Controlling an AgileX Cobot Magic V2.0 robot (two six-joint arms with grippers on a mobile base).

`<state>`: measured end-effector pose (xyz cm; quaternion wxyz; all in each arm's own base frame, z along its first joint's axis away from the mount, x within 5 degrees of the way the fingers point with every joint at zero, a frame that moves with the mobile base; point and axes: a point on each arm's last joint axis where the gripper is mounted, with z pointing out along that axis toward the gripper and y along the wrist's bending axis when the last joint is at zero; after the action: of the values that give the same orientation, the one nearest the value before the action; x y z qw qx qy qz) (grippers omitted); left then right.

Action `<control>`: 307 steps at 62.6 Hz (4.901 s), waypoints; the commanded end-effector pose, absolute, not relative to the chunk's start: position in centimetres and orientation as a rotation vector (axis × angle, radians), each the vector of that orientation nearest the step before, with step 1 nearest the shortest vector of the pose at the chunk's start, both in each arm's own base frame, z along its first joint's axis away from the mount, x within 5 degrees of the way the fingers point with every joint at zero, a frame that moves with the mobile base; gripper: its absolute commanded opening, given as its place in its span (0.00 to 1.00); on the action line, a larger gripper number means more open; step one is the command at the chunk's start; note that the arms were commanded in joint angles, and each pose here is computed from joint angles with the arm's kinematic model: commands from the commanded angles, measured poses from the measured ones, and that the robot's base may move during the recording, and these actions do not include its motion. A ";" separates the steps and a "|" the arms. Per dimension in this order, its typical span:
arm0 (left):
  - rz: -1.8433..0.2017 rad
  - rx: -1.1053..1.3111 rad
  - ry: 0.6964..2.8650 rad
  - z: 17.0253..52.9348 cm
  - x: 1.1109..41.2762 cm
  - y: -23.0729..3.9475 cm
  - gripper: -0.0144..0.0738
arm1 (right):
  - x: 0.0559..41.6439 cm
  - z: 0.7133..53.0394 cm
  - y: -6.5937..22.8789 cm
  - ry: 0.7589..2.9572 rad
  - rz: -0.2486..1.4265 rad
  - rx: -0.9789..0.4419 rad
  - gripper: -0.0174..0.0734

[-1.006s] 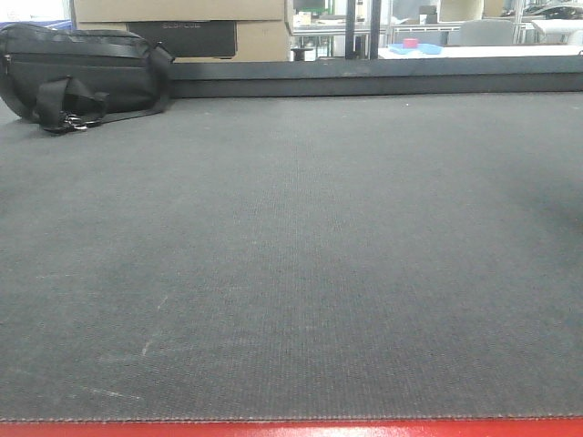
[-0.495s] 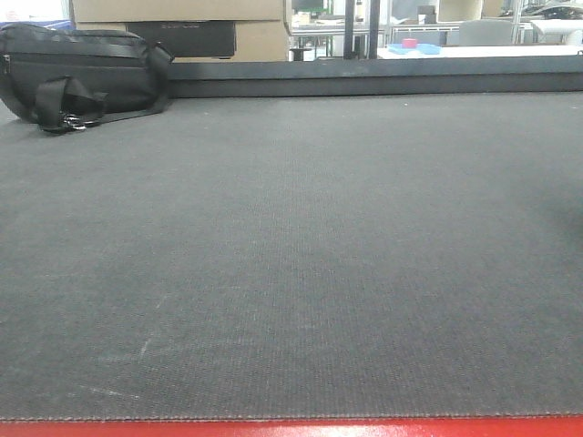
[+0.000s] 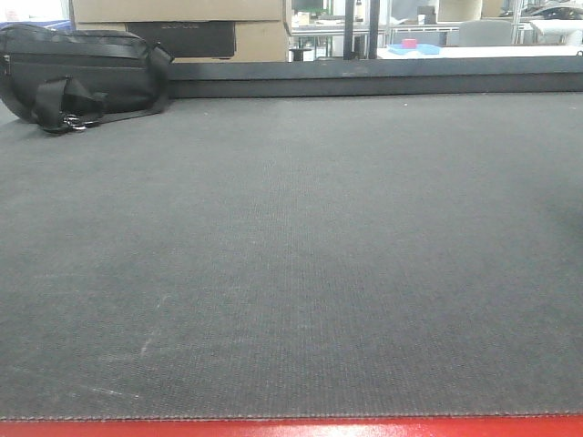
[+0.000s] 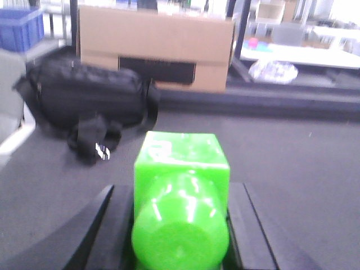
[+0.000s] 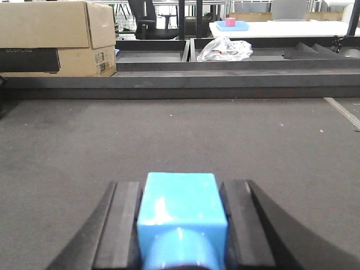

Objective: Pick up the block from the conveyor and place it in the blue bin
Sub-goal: 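Lift both held blocks up off the conveyor belt, then drive the base away from the conveyor toward the blue-bin shelving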

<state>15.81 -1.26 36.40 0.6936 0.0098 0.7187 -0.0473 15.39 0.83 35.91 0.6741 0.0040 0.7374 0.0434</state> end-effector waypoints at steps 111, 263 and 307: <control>0.052 0.023 1.509 35.4 8.4 0.1 0.04 | 9.5 35.1 0.5 1.497 0.078 -0.005 0.01; 0.052 0.023 1.500 35.5 8.3 0.1 0.04 | 9.5 35.1 0.5 1.495 0.078 -0.005 0.01; 0.052 0.023 1.500 35.5 8.3 0.1 0.04 | 9.4 35.2 0.5 1.485 0.078 -0.004 0.01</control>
<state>8.36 0.10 35.30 0.7227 0.0134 0.6907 0.0224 9.46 0.55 35.05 0.7265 -0.0015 0.6860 0.0405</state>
